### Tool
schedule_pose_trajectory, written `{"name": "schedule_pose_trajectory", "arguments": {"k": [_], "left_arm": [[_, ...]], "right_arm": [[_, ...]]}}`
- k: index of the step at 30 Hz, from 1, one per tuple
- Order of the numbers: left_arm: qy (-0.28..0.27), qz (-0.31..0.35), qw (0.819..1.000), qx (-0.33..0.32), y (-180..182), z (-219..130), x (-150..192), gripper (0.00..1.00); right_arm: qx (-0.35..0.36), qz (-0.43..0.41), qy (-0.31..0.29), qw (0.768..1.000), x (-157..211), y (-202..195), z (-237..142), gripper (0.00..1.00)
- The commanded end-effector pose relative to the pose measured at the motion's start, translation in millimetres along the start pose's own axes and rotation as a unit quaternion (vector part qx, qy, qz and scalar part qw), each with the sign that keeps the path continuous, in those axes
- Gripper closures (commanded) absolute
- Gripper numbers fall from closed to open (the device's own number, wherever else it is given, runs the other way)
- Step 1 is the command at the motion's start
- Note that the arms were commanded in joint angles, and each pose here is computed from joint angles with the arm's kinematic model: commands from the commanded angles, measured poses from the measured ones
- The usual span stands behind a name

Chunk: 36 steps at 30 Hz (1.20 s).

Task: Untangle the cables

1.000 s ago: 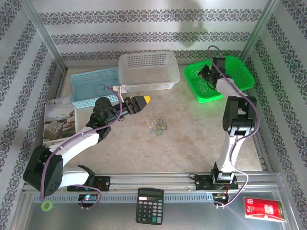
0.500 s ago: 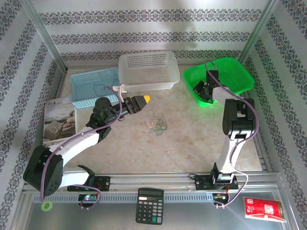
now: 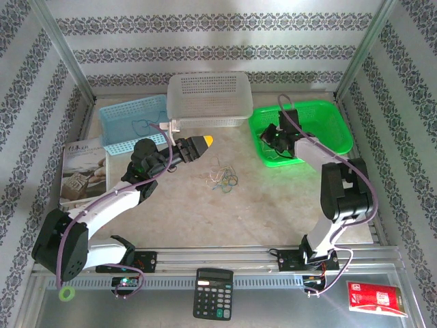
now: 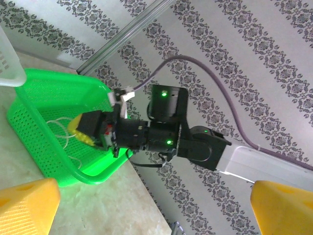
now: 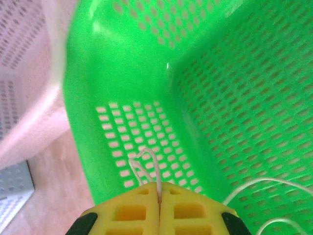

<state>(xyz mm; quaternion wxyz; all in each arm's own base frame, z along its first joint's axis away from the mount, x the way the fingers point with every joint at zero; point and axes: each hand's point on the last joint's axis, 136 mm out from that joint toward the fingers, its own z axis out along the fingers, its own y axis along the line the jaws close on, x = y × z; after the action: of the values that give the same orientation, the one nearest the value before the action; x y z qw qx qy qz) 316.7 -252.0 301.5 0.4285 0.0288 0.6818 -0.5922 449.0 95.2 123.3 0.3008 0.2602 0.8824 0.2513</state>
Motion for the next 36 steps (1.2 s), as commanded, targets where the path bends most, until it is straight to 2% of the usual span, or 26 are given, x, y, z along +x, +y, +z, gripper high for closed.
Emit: {"name": "schedule_pose_trajectory", "arguments": {"k": [1, 4, 5, 6, 8, 10, 13, 16, 23, 27, 31, 36], "left_arm": [[-0.007, 0.020, 1.000, 0.014, -14.3, -3.7, -8.4, 0.00], [-0.004, 0.022, 1.000, 0.006, -10.7, -5.5, -5.8, 0.00], [-0.004, 0.024, 1.000, 0.003, -9.3, -6.3, -5.0, 0.00], [-0.001, 0.024, 1.000, -0.001, -6.7, -6.6, -3.0, 0.00], [0.002, 0.025, 1.000, -0.009, -2.6, -7.9, 0.1, 0.00], [0.005, 0.027, 1.000, -0.015, 0.9, -9.4, 3.1, 0.00], [0.008, 0.026, 0.999, -0.032, 10.6, -11.4, 8.2, 0.00], [0.015, 0.030, 0.998, -0.052, 20.0, -13.0, 12.7, 0.00], [0.031, 0.031, 0.992, -0.120, 52.2, -19.1, 25.0, 0.00], [0.044, 0.027, 0.982, -0.179, 77.8, -27.8, 35.4, 0.00], [0.082, 0.032, 0.969, -0.229, 99.8, -35.8, 50.0, 0.03], [0.134, 0.029, 0.954, -0.268, 120.6, -43.7, 71.2, 0.06]], "right_arm": [[0.008, -0.022, -0.072, 0.997, -45.5, 7.8, -33.3, 1.00], [0.015, -0.036, -0.100, 0.994, -70.6, 10.9, -49.9, 1.00], [0.014, -0.038, -0.107, 0.993, -78.6, 12.0, -54.8, 0.93], [0.007, -0.048, -0.114, 0.992, -85.0, 15.8, -59.6, 0.75], [0.008, -0.070, -0.129, 0.989, -93.2, 20.2, -70.9, 0.54], [0.005, -0.081, -0.137, 0.987, -92.4, 22.3, -81.0, 0.48], [-0.002, -0.088, -0.149, 0.985, -78.6, 22.8, -95.8, 0.48], [-0.015, -0.101, -0.146, 0.984, -49.7, 24.4, -104.7, 0.48], [-0.081, -0.155, -0.090, 0.981, 49.7, 48.5, -110.2, 0.48], [-0.100, -0.172, -0.051, 0.979, 104.1, 53.7, -104.4, 0.48], [-0.100, -0.190, -0.022, 0.976, 148.5, 49.3, -93.2, 0.48], [-0.075, -0.204, -0.007, 0.976, 171.3, 37.4, -74.4, 0.49]]}}
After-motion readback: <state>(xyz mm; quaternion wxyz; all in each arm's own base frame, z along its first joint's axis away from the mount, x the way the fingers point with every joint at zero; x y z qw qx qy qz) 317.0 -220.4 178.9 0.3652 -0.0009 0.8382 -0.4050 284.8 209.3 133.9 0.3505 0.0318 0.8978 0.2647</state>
